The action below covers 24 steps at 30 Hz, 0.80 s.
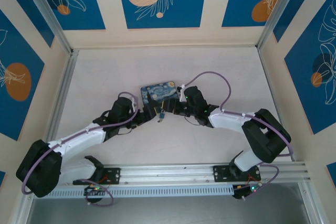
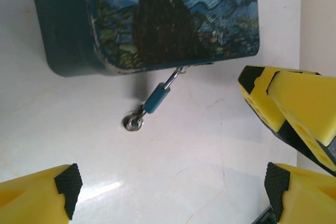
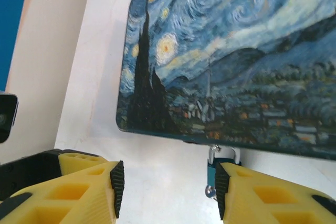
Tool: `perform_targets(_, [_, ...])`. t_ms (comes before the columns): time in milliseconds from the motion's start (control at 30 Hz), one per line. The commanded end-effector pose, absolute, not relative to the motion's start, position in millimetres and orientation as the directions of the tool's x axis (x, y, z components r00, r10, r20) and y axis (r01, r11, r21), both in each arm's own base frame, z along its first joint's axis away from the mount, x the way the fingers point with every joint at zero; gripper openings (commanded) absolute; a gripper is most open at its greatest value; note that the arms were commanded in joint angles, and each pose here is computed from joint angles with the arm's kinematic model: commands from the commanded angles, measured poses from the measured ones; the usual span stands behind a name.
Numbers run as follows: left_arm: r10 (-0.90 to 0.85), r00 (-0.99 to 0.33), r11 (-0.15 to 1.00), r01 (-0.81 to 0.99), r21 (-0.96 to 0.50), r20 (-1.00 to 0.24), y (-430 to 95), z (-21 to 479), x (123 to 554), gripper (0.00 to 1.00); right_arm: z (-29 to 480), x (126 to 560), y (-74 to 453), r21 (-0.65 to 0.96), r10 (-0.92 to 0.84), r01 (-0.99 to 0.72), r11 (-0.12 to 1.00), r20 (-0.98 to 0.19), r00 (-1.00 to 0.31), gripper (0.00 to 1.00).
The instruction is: Unlock a padlock with a key
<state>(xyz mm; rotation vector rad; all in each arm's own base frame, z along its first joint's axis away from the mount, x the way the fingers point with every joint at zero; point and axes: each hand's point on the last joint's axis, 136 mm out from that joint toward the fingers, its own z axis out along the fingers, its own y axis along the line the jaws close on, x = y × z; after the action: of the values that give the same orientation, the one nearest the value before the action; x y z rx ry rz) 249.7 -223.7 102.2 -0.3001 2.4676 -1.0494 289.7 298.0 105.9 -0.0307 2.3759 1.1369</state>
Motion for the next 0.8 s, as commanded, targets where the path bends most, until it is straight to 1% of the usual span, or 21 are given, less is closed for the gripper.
perform_targets(0, [-0.338, -0.888, 0.675, 0.003, -0.738, -0.313, -228.1, 99.0, 250.1, 0.89, 93.2, 272.6, 285.3, 0.718, 0.175, -0.218, 0.661, -0.431, -0.885, 0.5])
perform_targets(133, [-0.229, -0.902, 0.712, 0.101, -0.695, -0.365, -239.2, 95.6, 251.5, 0.83, 86.6, 264.6, 269.4, 0.729, 0.218, -0.169, 0.664, -0.405, -0.888, 0.49])
perform_targets(300, [-0.115, -0.903, 0.746, 0.196, -0.636, -0.413, -256.4, 83.9, 260.1, 0.67, 83.8, 258.1, 257.0, 0.727, 0.237, -0.142, 0.671, -0.393, -0.889, 0.49])
perform_targets(367, [-0.084, -0.896, 0.757, 0.227, -0.612, -0.436, -263.1, 79.3, 266.5, 0.64, 83.5, 256.6, 251.3, 0.729, 0.251, -0.131, 0.672, -0.39, -0.886, 0.49])
perform_targets(567, [-0.029, -0.885, 0.781, 0.27, -0.563, -0.465, -279.3, 62.1, 280.7, 0.62, 84.0, 252.7, 239.2, 0.737, 0.28, -0.109, 0.667, -0.384, -0.88, 0.49])
perform_targets(767, [-0.025, -0.877, 0.793, 0.275, -0.544, -0.479, -289.3, 47.8, 290.0, 0.59, 81.8, 251.6, 234.0, 0.737, 0.289, -0.098, 0.668, -0.379, -0.879, 0.49])
